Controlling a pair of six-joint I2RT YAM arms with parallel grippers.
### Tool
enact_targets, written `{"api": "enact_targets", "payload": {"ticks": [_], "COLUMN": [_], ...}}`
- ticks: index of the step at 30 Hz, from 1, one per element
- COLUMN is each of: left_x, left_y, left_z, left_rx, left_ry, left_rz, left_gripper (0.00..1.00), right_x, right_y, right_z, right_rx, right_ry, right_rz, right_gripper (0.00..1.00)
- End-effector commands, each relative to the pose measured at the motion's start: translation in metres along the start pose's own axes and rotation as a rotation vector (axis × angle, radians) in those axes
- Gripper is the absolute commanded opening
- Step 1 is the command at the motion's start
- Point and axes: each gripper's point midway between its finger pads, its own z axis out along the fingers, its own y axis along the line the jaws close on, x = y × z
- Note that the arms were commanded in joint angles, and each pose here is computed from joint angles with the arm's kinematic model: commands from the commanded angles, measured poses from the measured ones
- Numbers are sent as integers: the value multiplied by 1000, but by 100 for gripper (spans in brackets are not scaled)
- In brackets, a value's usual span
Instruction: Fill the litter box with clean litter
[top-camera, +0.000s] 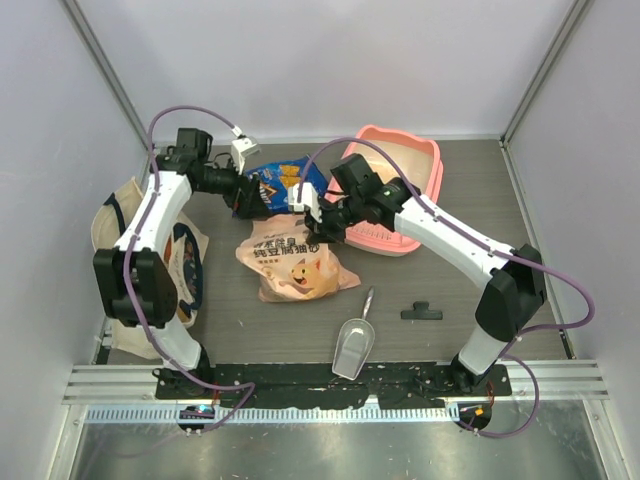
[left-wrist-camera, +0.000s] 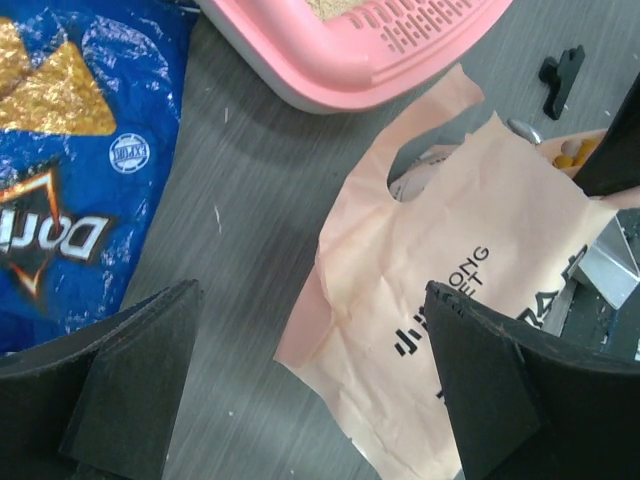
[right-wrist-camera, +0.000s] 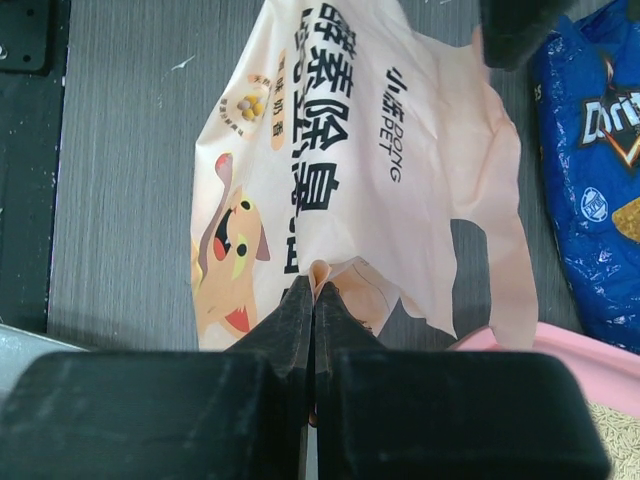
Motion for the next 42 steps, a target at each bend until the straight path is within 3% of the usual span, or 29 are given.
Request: {"api": "enact_targets", "payload": {"ticks": [1, 5, 12, 15, 24, 25, 31, 39, 42], "left_x": [-6, 6, 27, 37, 63, 63, 51, -6, -11], "left_y": [-13, -20, -8, -14, -22, -21, -10, -13, 6], "left_z": [2, 9, 23, 27, 36, 36, 24, -13, -19], "left_rx": [132, 229, 204, 233, 260, 254, 137, -77, -234], "left_ry": [16, 36, 63, 98, 206, 208, 210, 81, 61], "left_rz": [17, -15, 4, 6, 13, 20, 79, 216, 108], "left_gripper": [95, 88, 79, 70, 37, 28, 0, 0, 4], "right_x": [-74, -73, -74, -73, -73, -73, -73, -65, -67], "right_y": [-8, -11, -14, -14, -18, -19, -20, -21, -19], "right_z": [-27, -27, -22, -20, -17, -17, -18, -18, -22], "right_rx": [53, 63, 57, 54, 56, 56, 64, 78, 103], "right_ry": [-171, -162, -162, -158, -155, -155, -160, -156, -178], "right_rz": [-205, -217, -212, -214, -218, -218, -216, -196, -225], "right_gripper": [2, 2, 2, 2, 2, 2, 2, 2, 2]}}
